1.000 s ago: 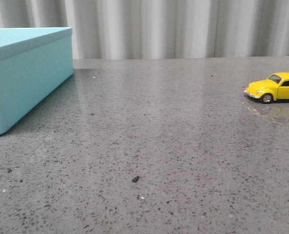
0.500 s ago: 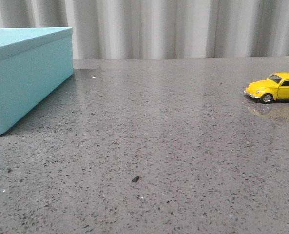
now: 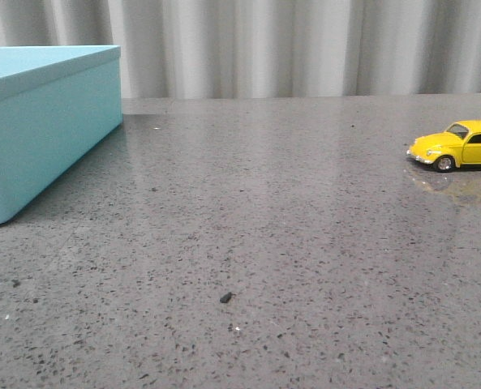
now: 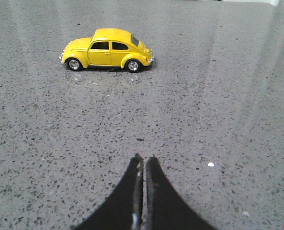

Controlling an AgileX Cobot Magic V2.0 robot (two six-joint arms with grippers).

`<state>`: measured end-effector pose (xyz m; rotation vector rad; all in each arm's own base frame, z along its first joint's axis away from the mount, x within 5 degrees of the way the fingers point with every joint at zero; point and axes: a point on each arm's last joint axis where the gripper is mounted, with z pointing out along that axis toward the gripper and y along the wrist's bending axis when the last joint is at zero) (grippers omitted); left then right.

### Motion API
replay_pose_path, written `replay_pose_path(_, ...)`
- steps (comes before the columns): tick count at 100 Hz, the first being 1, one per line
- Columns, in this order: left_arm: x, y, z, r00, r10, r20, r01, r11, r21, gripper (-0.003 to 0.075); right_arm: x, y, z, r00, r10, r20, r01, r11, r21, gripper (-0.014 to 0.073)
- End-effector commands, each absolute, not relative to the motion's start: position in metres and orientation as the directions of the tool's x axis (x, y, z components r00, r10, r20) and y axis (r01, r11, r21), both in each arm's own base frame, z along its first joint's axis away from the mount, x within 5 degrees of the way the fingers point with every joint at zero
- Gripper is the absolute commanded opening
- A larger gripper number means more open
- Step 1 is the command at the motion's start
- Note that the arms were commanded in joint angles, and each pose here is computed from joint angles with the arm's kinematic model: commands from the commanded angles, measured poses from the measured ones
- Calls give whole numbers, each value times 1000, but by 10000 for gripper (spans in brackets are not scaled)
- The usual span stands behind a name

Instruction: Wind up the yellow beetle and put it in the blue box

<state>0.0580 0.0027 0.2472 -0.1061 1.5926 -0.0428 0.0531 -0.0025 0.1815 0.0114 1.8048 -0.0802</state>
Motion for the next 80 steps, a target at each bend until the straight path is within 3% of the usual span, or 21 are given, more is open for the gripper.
replay_pose_path(1,58,2,266,89,-93,-992,-25,995,-96,-21,53,-3,176,-227,-41,-973,59,997,-56,-61)
replay_pose_path(40,59,2,266,94,-93,-991,-24,995,-95,-21,53,-3,178,-210,-42,-977,61,997,-56,-61)
replay_pose_path(80,58,2,272,157,-91,-983,-14,995,-94,-21,55,-4,192,-55,-54,-997,80,995,-59,-61)
